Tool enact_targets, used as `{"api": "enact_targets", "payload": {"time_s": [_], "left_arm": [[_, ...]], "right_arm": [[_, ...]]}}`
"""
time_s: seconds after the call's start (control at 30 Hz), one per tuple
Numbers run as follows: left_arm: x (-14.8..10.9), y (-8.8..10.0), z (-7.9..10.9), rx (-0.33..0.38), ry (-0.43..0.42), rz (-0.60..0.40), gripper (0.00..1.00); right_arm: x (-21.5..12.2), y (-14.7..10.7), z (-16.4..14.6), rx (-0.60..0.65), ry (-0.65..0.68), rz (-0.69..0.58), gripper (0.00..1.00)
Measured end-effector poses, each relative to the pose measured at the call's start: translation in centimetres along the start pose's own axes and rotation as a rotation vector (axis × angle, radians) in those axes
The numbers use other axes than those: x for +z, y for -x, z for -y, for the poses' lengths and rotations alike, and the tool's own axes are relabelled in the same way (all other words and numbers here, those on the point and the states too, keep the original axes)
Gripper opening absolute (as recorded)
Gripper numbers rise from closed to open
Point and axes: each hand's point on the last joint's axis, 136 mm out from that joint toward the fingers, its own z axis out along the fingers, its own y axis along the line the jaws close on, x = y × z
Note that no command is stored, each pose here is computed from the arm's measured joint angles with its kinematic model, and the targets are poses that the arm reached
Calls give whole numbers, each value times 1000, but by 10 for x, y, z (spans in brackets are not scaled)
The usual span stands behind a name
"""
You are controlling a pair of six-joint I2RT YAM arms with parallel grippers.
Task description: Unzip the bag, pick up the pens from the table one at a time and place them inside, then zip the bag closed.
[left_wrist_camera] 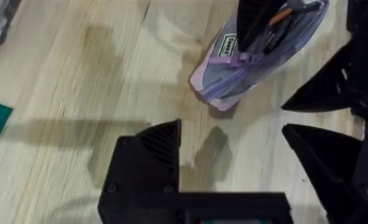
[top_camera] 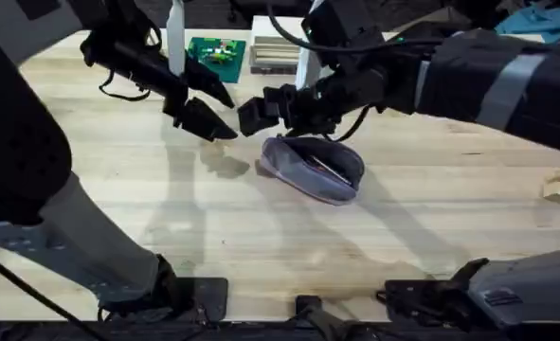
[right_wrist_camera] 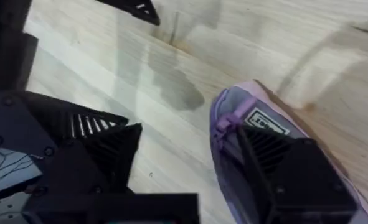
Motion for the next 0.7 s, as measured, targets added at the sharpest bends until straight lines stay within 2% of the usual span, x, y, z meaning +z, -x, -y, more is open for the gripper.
{"api": "enact_targets", "payload": {"time_s": [0.1, 0.33, 0.4, 0.7], "left_arm": [[0, 0, 0, 0, 0, 0, 995], [0, 0, 1, -3, -2, 0, 995], [0, 0, 1, -4, -3, -1, 994], [0, -1, 5, -17, -17, -2, 995]], "right_arm": [[0, 1, -4, -4, 19, 1, 870], [1, 2, -6, -1, 32, 1, 503], [5, 0, -4, 3, 31, -11, 425], [15, -4, 0, 2, 27, -39, 401]]}}
